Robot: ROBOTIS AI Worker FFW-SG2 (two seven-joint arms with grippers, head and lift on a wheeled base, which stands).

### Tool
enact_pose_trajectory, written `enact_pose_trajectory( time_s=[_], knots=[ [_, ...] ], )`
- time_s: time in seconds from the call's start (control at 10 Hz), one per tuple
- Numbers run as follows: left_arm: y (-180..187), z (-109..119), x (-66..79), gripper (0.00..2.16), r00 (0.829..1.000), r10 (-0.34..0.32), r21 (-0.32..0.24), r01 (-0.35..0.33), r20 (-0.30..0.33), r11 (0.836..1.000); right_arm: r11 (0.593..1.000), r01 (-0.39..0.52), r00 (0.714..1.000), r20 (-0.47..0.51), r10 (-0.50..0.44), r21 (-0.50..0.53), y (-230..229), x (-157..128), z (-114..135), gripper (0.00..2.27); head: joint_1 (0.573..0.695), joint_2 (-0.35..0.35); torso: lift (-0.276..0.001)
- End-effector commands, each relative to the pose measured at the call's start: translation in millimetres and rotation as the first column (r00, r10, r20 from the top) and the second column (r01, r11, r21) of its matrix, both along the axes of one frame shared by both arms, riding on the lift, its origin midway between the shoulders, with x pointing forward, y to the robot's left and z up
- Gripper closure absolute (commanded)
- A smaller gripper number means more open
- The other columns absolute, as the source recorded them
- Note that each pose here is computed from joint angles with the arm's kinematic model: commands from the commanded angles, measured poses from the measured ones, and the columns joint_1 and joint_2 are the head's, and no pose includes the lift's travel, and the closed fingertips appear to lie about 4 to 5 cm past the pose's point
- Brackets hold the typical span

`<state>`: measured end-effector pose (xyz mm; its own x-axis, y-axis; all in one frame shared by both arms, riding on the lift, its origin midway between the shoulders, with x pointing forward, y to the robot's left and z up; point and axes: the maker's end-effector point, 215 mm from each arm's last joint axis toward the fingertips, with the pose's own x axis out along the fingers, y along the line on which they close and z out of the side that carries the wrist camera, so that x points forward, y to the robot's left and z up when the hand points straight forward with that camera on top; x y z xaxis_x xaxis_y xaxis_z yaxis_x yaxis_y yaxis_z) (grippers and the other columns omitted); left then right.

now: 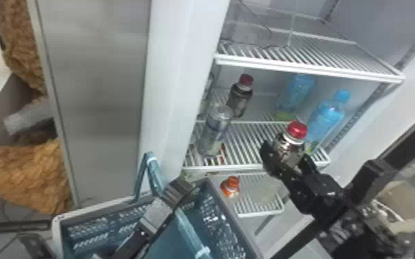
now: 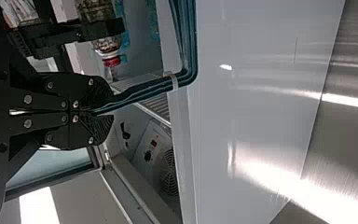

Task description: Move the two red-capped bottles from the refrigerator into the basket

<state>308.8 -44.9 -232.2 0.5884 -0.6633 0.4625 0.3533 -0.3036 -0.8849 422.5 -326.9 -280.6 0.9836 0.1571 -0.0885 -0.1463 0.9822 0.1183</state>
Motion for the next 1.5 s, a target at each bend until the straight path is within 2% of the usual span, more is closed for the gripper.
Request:
enact_pose_trajectory(
  time_s=[0.0, 0.4, 0.8, 1.1, 1.2, 1.4],
  knots=[
    [0.0, 0.0, 0.0, 1.2, 1.0, 0.0, 0.0, 0.0, 0.0, 1.0, 0.999, -0.036, 0.999, -0.032, 0.036, 0.019, 16.0, -21.3, 7.5, 1.09, 0.695, -0.35, 0.0],
    [-0.4, -1.1, -1.3, 1.2, 1.0, -0.003, 0.001, 0.003, -0.003, 1.0, 0.984, -0.167, 0.978, -0.117, 0.172, 0.056, 67.0, -67.9, 13.8, 1.09, 0.695, -0.35, 0.0],
    [-1.0, -1.5, -1.8, 1.2, 1.0, -0.006, 0.003, 0.006, -0.002, 1.0, 0.951, -0.285, 0.941, -0.155, 0.302, 0.121, 110.4, -86.6, 17.9, 1.09, 0.695, -0.35, 0.0],
    [-1.1, -1.1, -1.6, 1.2, 1.0, -0.005, 0.002, 0.005, -0.002, 1.0, 0.901, -0.384, 0.891, -0.173, 0.419, 0.202, 146.5, -92.0, 10.4, 1.09, 0.695, -0.35, 0.0],
    [-0.9, -0.8, -1.6, 1.2, 1.0, -0.005, 0.0, 0.005, -0.003, 1.0, 0.882, -0.409, 0.867, -0.201, 0.455, 0.233, 158.4, -97.3, 2.2, 1.09, 0.695, -0.35, 0.0],
    [-0.9, -0.1, -1.0, 1.2, 1.0, -0.005, 0.0, 0.005, 0.0, 1.0, 0.818, -0.477, 0.802, -0.22, 0.555, 0.322, 187.7, -105.6, -14.8, 1.08, 0.695, -0.35, 0.0]
  ],
)
